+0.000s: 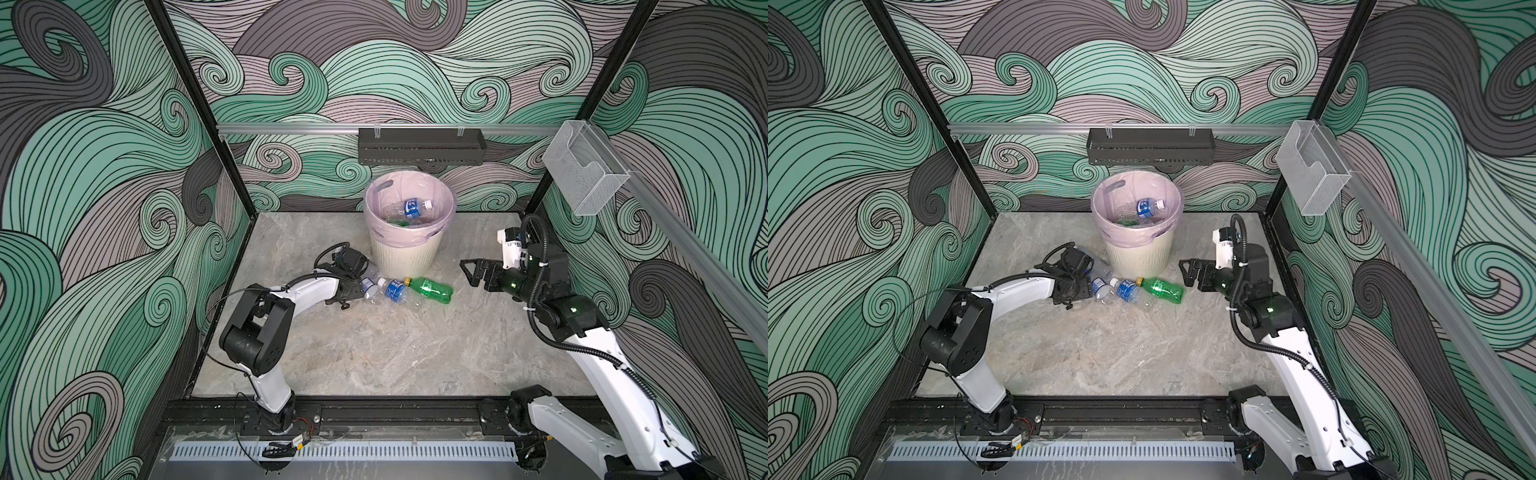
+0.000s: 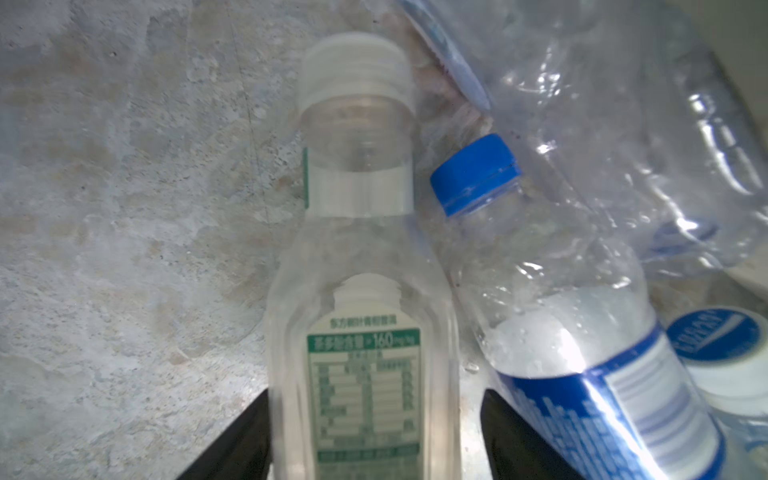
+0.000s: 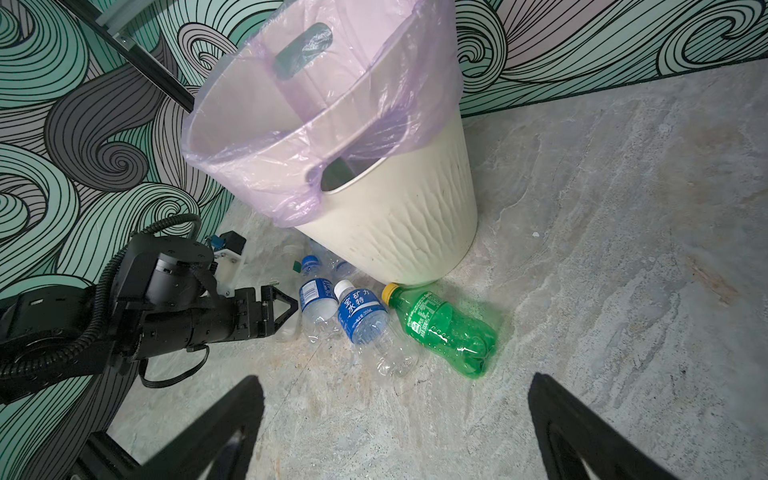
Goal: Throw the plastic bottles in the bin
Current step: 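Grasp the clear green-labelled bottle with the left gripper while the right withdraws, then lift the clear bottle with the left gripper and drop it into the bin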
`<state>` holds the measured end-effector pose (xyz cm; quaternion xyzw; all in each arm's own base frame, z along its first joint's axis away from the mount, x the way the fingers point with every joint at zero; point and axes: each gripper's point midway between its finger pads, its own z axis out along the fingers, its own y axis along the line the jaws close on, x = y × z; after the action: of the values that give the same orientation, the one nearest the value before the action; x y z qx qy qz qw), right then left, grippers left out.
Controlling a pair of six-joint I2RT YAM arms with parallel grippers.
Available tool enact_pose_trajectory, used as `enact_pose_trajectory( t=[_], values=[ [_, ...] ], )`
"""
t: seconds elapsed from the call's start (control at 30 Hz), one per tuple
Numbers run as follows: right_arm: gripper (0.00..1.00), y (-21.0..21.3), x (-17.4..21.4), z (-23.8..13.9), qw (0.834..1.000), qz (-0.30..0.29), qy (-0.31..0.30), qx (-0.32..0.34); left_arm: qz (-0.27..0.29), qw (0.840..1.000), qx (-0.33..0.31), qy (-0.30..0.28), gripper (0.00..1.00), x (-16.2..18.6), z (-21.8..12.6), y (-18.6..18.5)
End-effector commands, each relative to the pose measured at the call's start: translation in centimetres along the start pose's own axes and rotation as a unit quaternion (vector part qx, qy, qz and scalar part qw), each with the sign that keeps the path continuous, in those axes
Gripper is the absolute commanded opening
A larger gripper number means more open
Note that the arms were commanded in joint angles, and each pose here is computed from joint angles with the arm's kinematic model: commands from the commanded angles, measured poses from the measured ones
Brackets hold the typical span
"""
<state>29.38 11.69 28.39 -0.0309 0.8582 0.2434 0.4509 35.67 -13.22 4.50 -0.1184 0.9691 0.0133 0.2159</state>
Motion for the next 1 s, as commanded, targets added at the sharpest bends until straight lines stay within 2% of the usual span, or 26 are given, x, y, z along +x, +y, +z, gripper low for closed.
enact_pose_trajectory(
  t=[0.0,0.17,0.33,0.47,0.7,0.83,0.97],
  values=[
    [1.0,0.0,-0.6,0.0,1.0,0.001,-0.016,-0.001,-0.012,1.0,-0.005,0.009,0.73,-0.3,0.4,0.2],
    [1.0,-0.3,-0.3,0.4,1.0,0.003,-0.012,0.001,-0.012,1.0,-0.01,0.011,0.63,0.6,0.8,1.0],
    [1.0,-0.7,0.0,0.6,1.0,0.002,-0.009,0.01,-0.002,1.0,-0.009,0.004,0.55,1.0,-0.2,1.9],
    [1.0,-1.0,0.2,0.9,1.0,0.001,-0.006,0.017,0.011,1.0,-0.007,-0.018,0.54,0.6,-2.5,2.8],
    [1.0,-2.8,1.8,2.5,0.999,0.012,0.012,0.041,0.018,0.995,0.029,-0.092,0.53,-0.4,-8.5,4.5],
    [1.0,-3.5,2.4,3.3,0.998,0.021,0.016,0.05,0.031,0.987,0.083,-0.131,0.56,0.3,-11.0,4.7],
    [1.0,-3.9,2.6,3.8,0.998,0.019,0.026,0.057,0.048,0.973,0.145,-0.174,0.57,1.1,-12.7,4.3]
  ],
)
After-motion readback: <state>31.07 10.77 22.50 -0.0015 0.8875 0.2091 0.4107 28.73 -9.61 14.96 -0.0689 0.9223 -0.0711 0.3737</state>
